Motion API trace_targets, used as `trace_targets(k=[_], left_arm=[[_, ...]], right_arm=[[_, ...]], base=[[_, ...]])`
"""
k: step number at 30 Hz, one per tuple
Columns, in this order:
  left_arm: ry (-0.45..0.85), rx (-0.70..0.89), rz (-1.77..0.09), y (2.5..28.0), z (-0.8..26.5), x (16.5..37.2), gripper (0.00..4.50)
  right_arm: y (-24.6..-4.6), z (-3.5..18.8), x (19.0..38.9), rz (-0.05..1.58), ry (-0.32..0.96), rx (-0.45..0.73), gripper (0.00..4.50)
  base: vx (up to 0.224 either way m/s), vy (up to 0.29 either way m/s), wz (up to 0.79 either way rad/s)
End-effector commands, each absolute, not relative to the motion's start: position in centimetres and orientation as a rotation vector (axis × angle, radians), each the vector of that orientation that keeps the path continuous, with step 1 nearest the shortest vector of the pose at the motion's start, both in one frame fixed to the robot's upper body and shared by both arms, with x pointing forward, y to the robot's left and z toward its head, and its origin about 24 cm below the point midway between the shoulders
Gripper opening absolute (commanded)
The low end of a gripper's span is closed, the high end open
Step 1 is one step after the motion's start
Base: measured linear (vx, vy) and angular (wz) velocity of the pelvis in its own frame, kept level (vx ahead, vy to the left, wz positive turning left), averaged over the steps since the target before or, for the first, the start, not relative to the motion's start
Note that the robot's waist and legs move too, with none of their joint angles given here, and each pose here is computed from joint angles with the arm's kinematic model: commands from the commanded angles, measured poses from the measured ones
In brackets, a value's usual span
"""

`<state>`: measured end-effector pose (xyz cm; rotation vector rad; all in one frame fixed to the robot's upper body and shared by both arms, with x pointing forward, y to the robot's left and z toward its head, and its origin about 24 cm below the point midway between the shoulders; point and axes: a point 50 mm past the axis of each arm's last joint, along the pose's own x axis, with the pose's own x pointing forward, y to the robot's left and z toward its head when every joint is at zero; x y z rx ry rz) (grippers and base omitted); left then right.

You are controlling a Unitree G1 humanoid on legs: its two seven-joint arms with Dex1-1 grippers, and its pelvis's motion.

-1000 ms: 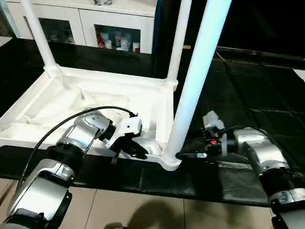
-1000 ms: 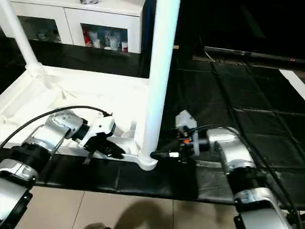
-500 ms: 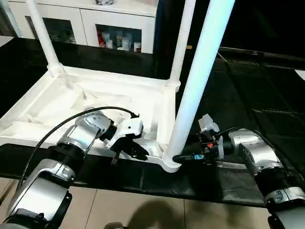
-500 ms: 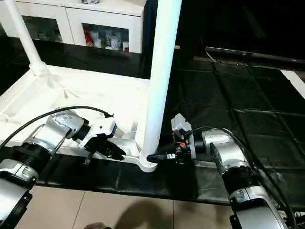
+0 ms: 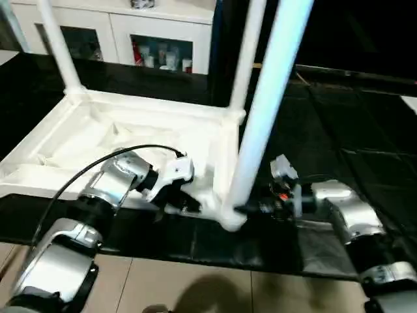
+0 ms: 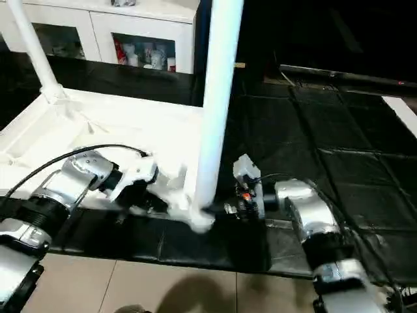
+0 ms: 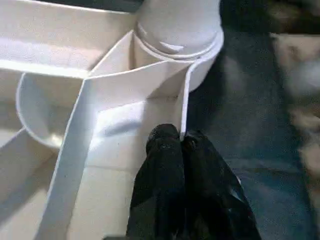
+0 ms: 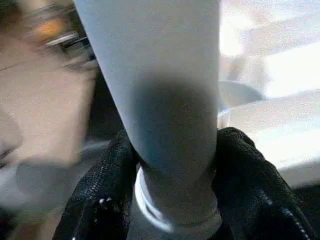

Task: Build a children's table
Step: Rotate leg to tighten

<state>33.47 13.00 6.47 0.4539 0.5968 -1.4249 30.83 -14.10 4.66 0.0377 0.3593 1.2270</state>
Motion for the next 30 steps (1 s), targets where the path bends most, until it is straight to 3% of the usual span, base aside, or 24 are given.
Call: trace_targets(k=[1, 5, 8, 11, 13, 16, 17, 21, 26, 28, 29, 30], left_arm=[[0.549, 0.362, -1.358, 8.9, 6.1, 34.0, 0.0], [0.537, 0.292, -1.199, 6.7, 6.6, 35.2, 0.0], [0.509, 0.268, -1.108, 5.4, 7.0, 35.9, 0.0], [0.484, 0.26, -1.037, 4.9, 7.4, 36.5, 0.0], [0.478, 0.261, -1.03, 4.8, 7.5, 36.6, 0.0], [0.484, 0.285, -1.038, 5.3, 7.3, 36.6, 0.0], [0.486, 0.312, -1.051, 5.8, 7.2, 36.5, 0.0], [0.49, 0.341, -1.077, 6.9, 7.0, 36.5, 0.0], [0.504, 0.394, -1.183, 9.2, 6.9, 36.0, 0.0], [0.501, 0.409, -1.204, 9.4, 7.0, 35.9, 0.0], [0.516, 0.432, -1.26, 10.0, 6.8, 35.5, 0.0], [0.516, 0.432, -1.26, 10.0, 6.8, 35.5, 0.0]], right_arm=[[-11.5, 3.8, 31.8, 1.069, 0.388, 0.052, 2.0], [-10.0, 3.5, 33.4, 0.803, 0.431, 0.101, 1.98], [-8.5, 3.7, 33.9, 0.726, 0.445, 0.134, 1.98], [-7.4, 3.8, 33.9, 0.715, 0.437, 0.109, 1.98], [-7.2, 3.9, 33.9, 0.709, 0.425, 0.121, 2.64], [-7.4, 4.0, 33.7, 0.727, 0.401, 0.105, 2.7], [-7.6, 4.0, 33.6, 0.744, 0.384, 0.097, 3.01], [-8.8, 4.0, 33.3, 0.775, 0.36, 0.077, 3.2], [-12.6, 4.2, 32.2, 0.918, 0.343, 0.035, 3.82], [-13.2, 4.3, 32.1, 0.942, 0.337, 0.022, 4.04], [-14.7, 4.4, 31.9, 0.974, 0.34, -0.024, 4.08], [-14.7, 4.4, 31.9, 0.974, 0.34, -0.024, 4.15]], base=[[0.0, 0.0, 0.0], [0.0, 0.0, 0.0], [0.0, 0.0, 0.0], [0.0, 0.0, 0.0], [0.0, 0.0, 0.0], [0.0, 0.0, 0.0], [0.0, 0.0, 0.0], [0.0, 0.0, 0.0], [0.0, 0.0, 0.0], [0.0, 0.0, 0.0], [0.0, 0.0, 0.0], [0.0, 0.0, 0.0]])
